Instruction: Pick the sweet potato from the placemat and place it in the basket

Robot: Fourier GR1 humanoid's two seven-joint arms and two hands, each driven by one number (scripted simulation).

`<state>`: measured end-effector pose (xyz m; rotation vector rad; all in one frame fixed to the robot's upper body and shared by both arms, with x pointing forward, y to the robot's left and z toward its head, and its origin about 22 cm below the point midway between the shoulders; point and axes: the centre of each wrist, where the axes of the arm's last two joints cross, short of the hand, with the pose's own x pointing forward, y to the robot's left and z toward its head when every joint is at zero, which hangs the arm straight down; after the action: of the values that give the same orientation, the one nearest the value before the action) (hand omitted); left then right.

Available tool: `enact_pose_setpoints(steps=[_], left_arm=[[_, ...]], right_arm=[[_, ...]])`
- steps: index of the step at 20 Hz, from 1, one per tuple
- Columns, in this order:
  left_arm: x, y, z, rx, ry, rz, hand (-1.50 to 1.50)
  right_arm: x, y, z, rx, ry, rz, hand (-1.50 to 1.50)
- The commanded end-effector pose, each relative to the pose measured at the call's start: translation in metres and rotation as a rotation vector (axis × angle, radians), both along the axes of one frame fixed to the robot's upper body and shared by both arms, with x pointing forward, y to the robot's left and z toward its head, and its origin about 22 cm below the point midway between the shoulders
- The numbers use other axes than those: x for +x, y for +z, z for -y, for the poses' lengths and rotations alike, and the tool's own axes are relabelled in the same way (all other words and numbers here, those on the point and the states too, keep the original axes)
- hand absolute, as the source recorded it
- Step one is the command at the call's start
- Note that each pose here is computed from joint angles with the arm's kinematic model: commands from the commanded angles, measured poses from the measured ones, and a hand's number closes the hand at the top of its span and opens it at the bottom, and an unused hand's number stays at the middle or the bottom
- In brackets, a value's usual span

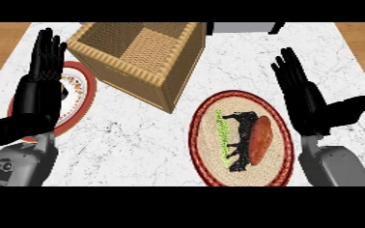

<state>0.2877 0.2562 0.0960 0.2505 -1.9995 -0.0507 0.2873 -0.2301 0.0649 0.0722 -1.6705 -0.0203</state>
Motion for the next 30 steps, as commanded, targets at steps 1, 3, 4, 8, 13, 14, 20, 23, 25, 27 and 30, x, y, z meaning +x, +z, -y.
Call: enact_pose_setpoints(steps=[1, 3, 4, 8, 13, 14, 20, 23, 25, 27, 30], left_arm=[[-0.005, 0.002, -0.020, 0.013, 0.007, -0.077, 0.00], [-0.009, -0.031, -0.027, 0.001, 0.031, -0.258, 0.00], [-0.002, -0.026, -0.041, 0.014, 0.068, -0.319, 0.00], [-0.013, -0.063, -0.039, -0.024, 0.020, -0.540, 0.00], [-0.009, -0.052, -0.063, -0.031, 0.016, -0.584, 0.00], [-0.008, -0.069, -0.040, -0.015, 0.011, -0.625, 0.00], [0.007, -0.058, -0.059, -0.052, 0.024, -0.622, 0.00], [0.000, -0.054, -0.067, -0.039, 0.021, -0.615, 0.00], [0.001, -0.055, -0.070, -0.028, 0.044, -0.614, 0.00], [0.001, -0.058, -0.070, -0.031, 0.035, -0.631, 0.00], [0.002, -0.052, -0.066, -0.025, 0.024, -0.615, 0.00]], right_arm=[[0.006, 0.009, 0.030, 0.040, 0.013, 0.062, 1.50], [0.014, 0.023, 0.055, 0.100, 0.051, 0.200, 1.50], [0.022, 0.044, 0.069, 0.117, 0.067, 0.282, 1.50], [0.016, 0.057, 0.049, -0.307, 0.429, 0.414, 1.50], [-0.007, 0.017, -0.037, -0.379, 0.323, 0.595, -1.50], [-0.012, 0.011, -0.053, -0.382, 0.311, 0.599, -1.50], [-0.023, 0.080, -0.073, -0.501, 0.266, 0.350, -1.50], [-0.016, 0.111, -0.053, -0.720, 0.260, 0.229, -1.50], [-0.010, 0.131, -0.046, -0.880, 0.204, 0.175, -1.50], [-0.004, 0.140, -0.023, -1.095, 0.097, 0.116, -1.50], [0.001, 0.185, -0.020, -1.188, 0.000, 0.003, -1.50]])
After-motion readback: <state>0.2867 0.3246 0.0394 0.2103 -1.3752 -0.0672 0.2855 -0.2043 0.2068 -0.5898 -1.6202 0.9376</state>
